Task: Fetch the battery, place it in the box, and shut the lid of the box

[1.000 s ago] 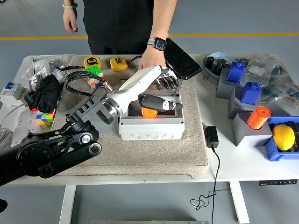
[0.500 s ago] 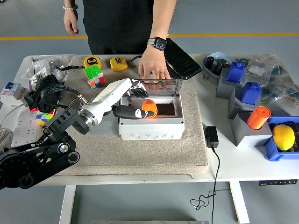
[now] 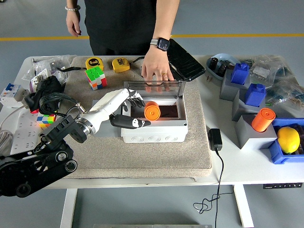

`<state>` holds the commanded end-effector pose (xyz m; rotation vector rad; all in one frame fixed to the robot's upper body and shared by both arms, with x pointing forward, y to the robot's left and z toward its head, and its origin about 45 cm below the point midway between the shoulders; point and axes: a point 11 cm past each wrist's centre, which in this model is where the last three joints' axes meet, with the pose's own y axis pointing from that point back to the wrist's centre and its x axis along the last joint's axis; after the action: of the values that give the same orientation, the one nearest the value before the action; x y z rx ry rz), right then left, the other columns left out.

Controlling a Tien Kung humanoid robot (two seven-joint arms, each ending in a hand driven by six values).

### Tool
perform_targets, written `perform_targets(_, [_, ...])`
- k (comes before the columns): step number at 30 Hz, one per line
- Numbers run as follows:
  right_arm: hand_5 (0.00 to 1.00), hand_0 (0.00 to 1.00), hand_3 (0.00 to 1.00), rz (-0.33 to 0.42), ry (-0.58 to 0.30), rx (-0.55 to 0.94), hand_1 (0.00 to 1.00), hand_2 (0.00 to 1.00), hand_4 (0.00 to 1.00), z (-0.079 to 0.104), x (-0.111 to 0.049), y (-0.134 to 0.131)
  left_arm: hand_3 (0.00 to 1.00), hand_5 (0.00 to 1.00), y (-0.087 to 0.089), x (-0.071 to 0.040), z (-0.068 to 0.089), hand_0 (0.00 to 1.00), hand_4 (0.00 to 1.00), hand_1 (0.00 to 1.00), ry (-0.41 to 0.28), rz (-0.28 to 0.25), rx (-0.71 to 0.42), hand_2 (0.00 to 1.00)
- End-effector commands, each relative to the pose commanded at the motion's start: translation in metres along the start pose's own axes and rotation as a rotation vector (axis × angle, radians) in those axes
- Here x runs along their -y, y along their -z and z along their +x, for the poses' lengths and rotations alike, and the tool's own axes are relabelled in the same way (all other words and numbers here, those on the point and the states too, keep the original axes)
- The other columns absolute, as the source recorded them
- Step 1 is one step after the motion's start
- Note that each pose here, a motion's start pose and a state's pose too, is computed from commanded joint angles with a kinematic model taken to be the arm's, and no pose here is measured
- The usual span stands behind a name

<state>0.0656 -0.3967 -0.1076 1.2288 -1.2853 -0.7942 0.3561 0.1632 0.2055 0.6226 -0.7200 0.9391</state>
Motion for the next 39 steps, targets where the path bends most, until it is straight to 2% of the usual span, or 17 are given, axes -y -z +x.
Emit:
perform_targets(7, [0.447, 0.616, 0.568, 0.005, 0.003, 0.001, 0.654, 0.664, 0.935, -0.002, 0.0, 0.001, 0.546, 0.395, -0.021, 0.01, -0.017, 0.36, 0.964, 0.571, 0.046, -0.041, -0.007, 0.578])
perform_targets(17, [0.447, 0.616, 0.566, 0.003, 0.003, -0.008, 0.653, 0.664, 0.934, -0.001, 0.0, 0.001, 0.554, 0.4, -0.07, 0.038, -0.039, 0.361, 0.965, 0.576, 0.092, -0.134, -0.072, 0.581])
perform_targets(21, [0.447, 0.616, 0.566, 0.01, 0.006, -0.01, 0.653, 0.664, 0.934, -0.002, 0.0, 0.005, 0.554, 0.4, -0.084, 0.044, -0.044, 0.361, 0.965, 0.576, 0.103, -0.158, -0.089, 0.581])
perform_targets(23, [0.447, 0.616, 0.566, 0.012, 0.006, -0.009, 0.653, 0.664, 0.934, -0.002, 0.0, 0.005, 0.557, 0.403, -0.088, 0.044, -0.041, 0.363, 0.965, 0.582, 0.094, -0.169, -0.094, 0.584])
perform_targets(27, [0.447, 0.616, 0.566, 0.008, 0.004, -0.01, 0.653, 0.664, 0.934, -0.002, 0.0, 0.003, 0.557, 0.403, -0.093, 0.044, -0.023, 0.363, 0.965, 0.582, 0.031, -0.198, -0.108, 0.584])
perform_targets(29, [0.447, 0.615, 0.567, 0.004, 0.003, -0.011, 0.652, 0.664, 0.934, -0.001, 0.0, 0.001, 0.568, 0.41, -0.094, 0.043, -0.007, 0.386, 0.964, 0.612, -0.029, -0.218, -0.126, 0.593])
perform_targets(32, [0.447, 0.615, 0.567, 0.002, 0.004, -0.009, 0.652, 0.664, 0.934, -0.002, 0.0, 0.001, 0.568, 0.41, -0.091, 0.045, 0.008, 0.386, 0.964, 0.612, -0.074, -0.209, -0.131, 0.593])
perform_targets(35, [0.447, 0.616, 0.566, 0.006, 0.005, -0.007, 0.652, 0.664, 0.934, -0.002, 0.0, 0.002, 0.568, 0.412, -0.081, 0.045, 0.011, 0.404, 0.962, 0.618, -0.076, -0.179, -0.118, 0.593])
perform_targets(39, [0.447, 0.616, 0.566, 0.009, 0.004, -0.006, 0.652, 0.664, 0.934, -0.001, 0.0, 0.003, 0.568, 0.412, -0.068, 0.043, 0.004, 0.404, 0.962, 0.618, -0.046, -0.143, -0.099, 0.593])
